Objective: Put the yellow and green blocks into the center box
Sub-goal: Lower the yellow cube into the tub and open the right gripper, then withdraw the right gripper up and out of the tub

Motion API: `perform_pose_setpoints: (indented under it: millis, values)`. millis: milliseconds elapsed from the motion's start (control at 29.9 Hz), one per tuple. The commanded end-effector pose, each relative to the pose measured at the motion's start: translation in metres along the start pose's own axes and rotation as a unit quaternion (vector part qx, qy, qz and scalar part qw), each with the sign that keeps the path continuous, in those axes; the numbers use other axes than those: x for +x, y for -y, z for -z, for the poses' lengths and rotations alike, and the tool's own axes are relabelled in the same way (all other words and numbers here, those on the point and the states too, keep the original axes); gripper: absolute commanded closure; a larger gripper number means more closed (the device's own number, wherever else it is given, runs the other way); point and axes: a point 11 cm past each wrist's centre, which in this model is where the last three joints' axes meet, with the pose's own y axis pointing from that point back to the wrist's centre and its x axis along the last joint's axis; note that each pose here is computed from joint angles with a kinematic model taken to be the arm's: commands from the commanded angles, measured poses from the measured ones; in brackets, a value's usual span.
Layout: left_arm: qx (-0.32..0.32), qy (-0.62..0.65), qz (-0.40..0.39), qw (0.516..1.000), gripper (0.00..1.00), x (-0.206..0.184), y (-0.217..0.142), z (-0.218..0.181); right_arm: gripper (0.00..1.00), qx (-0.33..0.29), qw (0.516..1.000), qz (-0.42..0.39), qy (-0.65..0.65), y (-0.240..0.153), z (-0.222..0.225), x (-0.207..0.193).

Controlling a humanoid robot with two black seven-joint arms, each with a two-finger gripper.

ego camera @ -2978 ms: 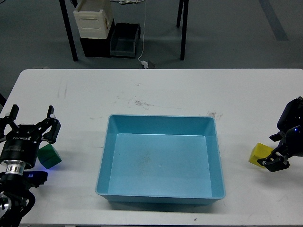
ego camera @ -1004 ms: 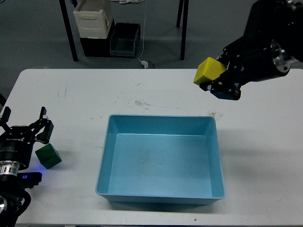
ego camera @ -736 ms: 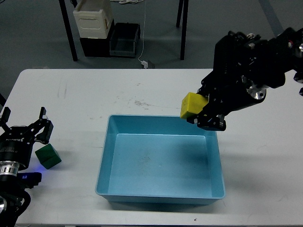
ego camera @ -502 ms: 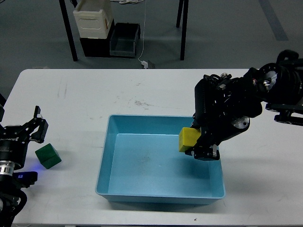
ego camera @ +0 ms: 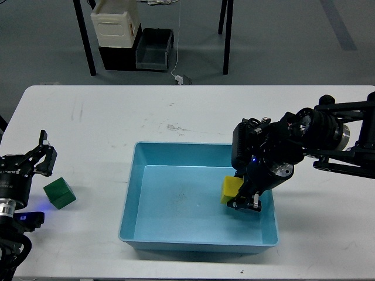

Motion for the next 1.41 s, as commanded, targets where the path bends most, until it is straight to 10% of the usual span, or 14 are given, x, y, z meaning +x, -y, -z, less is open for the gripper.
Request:
perform_pose_setpoints:
  millis: [0,201,368,703,1037,1372]
  values:
    - [-0.009,0.000,0.000,1.000,0.00,0.000,0.000,-0.002,0.88,-0.006,1.000,-0.001,0.003,0.009,-0.006,0.008]
    - [-0.014,0.001,-0.001,1.000,0.00,0.000,0.000,-0.004,0.33,-0.004,1.000,-0.007,0.002,0.011,-0.005,0.017]
    - [-0.014,0.002,0.000,1.000,0.00,0.000,0.000,-0.004,0.10,0.000,1.000,-0.011,0.006,0.011,-0.004,0.018]
    - [-0.004,0.007,-0.001,1.000,0.00,-0.002,0.003,-0.003,0.02,0.019,0.995,-0.077,0.063,-0.004,-0.007,0.039]
    - [0.011,0.054,0.005,0.998,0.00,-0.010,0.003,-0.022,0.01,-0.042,0.939,-0.326,0.103,-0.102,-0.056,0.087]
    - [0.048,0.268,0.084,0.959,0.00,-0.071,0.024,-0.079,0.01,0.058,0.847,-0.483,0.213,-0.130,-0.050,0.117]
